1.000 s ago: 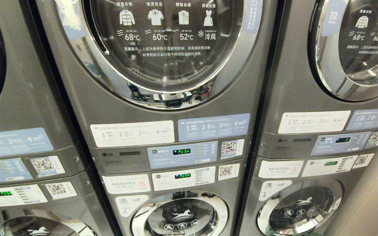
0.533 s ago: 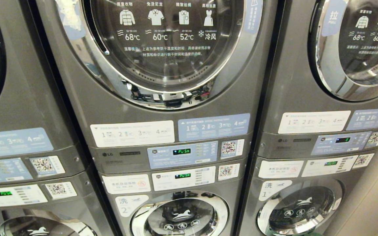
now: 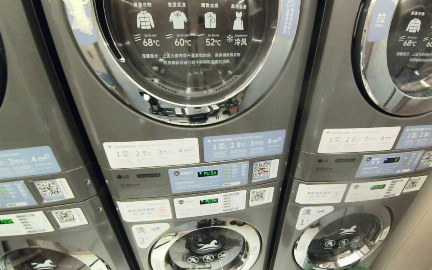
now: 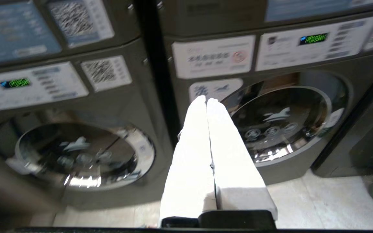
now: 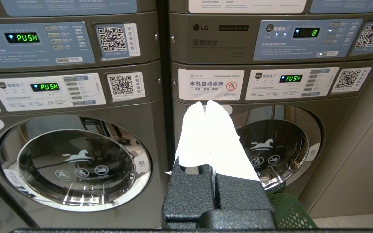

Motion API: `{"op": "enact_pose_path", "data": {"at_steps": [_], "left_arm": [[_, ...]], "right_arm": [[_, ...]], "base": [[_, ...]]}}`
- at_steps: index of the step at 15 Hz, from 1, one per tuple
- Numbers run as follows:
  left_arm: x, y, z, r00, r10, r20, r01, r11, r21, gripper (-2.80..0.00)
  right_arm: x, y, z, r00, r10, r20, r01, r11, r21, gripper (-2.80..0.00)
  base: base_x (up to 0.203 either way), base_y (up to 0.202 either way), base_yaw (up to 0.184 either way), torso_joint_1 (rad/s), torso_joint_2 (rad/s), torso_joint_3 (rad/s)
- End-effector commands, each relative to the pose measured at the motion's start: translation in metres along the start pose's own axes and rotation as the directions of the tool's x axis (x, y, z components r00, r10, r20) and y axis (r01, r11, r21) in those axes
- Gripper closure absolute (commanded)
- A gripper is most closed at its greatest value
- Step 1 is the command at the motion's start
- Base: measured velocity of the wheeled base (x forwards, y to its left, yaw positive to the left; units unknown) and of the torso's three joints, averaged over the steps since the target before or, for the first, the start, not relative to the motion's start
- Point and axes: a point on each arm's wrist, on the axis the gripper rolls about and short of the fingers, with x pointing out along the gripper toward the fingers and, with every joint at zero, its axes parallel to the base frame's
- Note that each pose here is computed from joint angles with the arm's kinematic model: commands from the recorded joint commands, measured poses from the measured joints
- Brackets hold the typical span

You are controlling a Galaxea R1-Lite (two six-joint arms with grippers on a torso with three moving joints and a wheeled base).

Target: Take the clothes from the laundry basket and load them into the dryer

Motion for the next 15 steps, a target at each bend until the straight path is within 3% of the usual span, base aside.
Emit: {"op": "enact_pose_path", "data": {"at_steps": [1, 2, 4, 6, 10, 15], "left_arm": [[0.001, -0.001, -0.006, 0.999, -0.027, -0.026, 0.027, 1.000, -0.003, 0.00], [0.000, -0.002, -0.010, 0.995, -0.056, -0.080, 0.055, 0.998, -0.011, 0.00], [-0.002, -0.002, -0.010, 0.984, -0.155, -0.085, 0.155, 0.988, -0.011, 0.00], [-0.005, -0.001, -0.011, 0.990, -0.129, -0.048, 0.128, 0.992, -0.018, 0.00], [-0.022, -0.001, -0.018, 0.981, -0.062, 0.186, 0.068, 0.997, -0.021, 0.00], [-0.020, -0.001, -0.018, 0.980, -0.047, 0.192, 0.055, 0.998, -0.040, 0.00]], "right_arm": [[0.000, 0.000, 0.000, 1.000, 0.002, 0.001, -0.002, 1.000, -0.004, 0.00], [0.000, 0.000, 0.000, 1.000, 0.004, 0.001, -0.004, 1.000, -0.002, 0.00], [0.000, 0.000, 0.000, 1.000, 0.006, 0.000, -0.006, 1.000, -0.014, 0.00], [0.000, 0.000, 0.000, 1.000, 0.008, 0.001, -0.008, 1.000, -0.025, 0.00], [0.000, 0.000, 0.000, 1.000, 0.010, -0.001, -0.010, 0.999, -0.034, 0.00], [0.000, 0.000, 0.000, 1.000, 0.001, -0.001, -0.001, 1.000, -0.029, 0.00]], "base": [[0.000, 0.000, 0.000, 0.000, 0.00, 0.000], [0.000, 0.000, 0.000, 0.000, 0.00, 0.000], [0.000, 0.000, 0.000, 0.000, 0.00, 0.000], [0.000, 0.000, 0.000, 0.000, 0.00, 0.000], [0.000, 0.000, 0.000, 0.000, 0.00, 0.000], [0.000, 0.000, 0.000, 0.000, 0.00, 0.000]]}}
